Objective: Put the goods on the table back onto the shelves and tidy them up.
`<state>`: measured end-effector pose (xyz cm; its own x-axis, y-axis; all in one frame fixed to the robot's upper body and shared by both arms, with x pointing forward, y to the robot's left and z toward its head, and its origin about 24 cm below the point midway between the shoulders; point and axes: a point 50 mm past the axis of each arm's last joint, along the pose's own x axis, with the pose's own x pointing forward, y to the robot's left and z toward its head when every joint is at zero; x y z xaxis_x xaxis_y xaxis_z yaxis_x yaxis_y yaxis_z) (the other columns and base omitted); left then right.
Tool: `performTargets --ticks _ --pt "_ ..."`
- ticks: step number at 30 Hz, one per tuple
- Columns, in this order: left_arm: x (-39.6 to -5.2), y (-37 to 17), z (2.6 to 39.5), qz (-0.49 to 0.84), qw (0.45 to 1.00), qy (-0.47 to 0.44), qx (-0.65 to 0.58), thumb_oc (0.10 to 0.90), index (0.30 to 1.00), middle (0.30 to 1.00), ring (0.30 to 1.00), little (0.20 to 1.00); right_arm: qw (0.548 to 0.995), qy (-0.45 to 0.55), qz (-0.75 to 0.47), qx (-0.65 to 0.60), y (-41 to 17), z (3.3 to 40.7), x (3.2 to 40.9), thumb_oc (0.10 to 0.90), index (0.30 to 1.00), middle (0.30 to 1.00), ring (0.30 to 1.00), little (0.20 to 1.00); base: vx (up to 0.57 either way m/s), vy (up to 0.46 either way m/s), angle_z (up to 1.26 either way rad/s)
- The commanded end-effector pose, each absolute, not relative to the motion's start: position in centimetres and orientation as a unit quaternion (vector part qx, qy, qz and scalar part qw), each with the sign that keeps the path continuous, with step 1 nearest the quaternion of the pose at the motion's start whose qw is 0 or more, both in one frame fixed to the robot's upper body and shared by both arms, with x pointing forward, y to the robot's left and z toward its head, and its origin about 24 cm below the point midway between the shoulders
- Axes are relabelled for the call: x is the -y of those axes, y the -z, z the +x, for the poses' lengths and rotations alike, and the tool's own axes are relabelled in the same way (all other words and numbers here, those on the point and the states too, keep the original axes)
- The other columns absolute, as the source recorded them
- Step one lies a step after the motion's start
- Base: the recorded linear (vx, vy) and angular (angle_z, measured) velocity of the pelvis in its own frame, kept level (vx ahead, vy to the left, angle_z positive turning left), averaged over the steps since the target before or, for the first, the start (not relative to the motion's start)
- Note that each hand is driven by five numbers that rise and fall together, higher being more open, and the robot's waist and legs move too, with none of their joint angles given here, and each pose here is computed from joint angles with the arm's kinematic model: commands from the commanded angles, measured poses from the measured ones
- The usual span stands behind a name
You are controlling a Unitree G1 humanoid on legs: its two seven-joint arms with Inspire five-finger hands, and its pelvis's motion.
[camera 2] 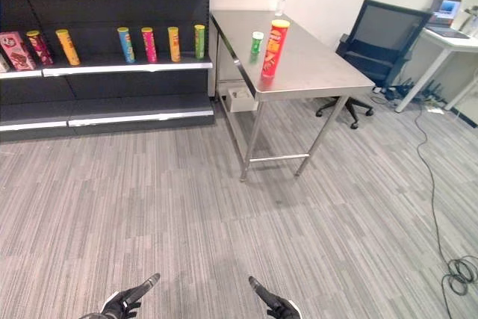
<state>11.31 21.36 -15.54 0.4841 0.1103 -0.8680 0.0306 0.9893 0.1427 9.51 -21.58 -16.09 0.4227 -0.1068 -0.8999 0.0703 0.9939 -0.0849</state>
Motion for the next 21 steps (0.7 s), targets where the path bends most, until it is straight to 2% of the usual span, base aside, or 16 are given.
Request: performTargets --ticks 1,21 --pt "-21.5 14.5 14.3 0.073 0.886 -0.026 -0.457 0.8 0.9 0.9 0.9 0.9 0.861 0.048 -0.035 -0.505 15.3 11.3 22.6 0.8 0.9 0.9 0.9 0.9 0.0 -0.012 -0.04" --pt "-21.8 14.9 13.4 0.08 0.875 -0.033 -0.477 0.8 0.9 0.9 0.9 0.9 0.866 0.015 -0.065 -0.496 15.1 12.2 22.2 0.8 0.9 0.9 0.9 0.9 0.0 -0.018 0.03"
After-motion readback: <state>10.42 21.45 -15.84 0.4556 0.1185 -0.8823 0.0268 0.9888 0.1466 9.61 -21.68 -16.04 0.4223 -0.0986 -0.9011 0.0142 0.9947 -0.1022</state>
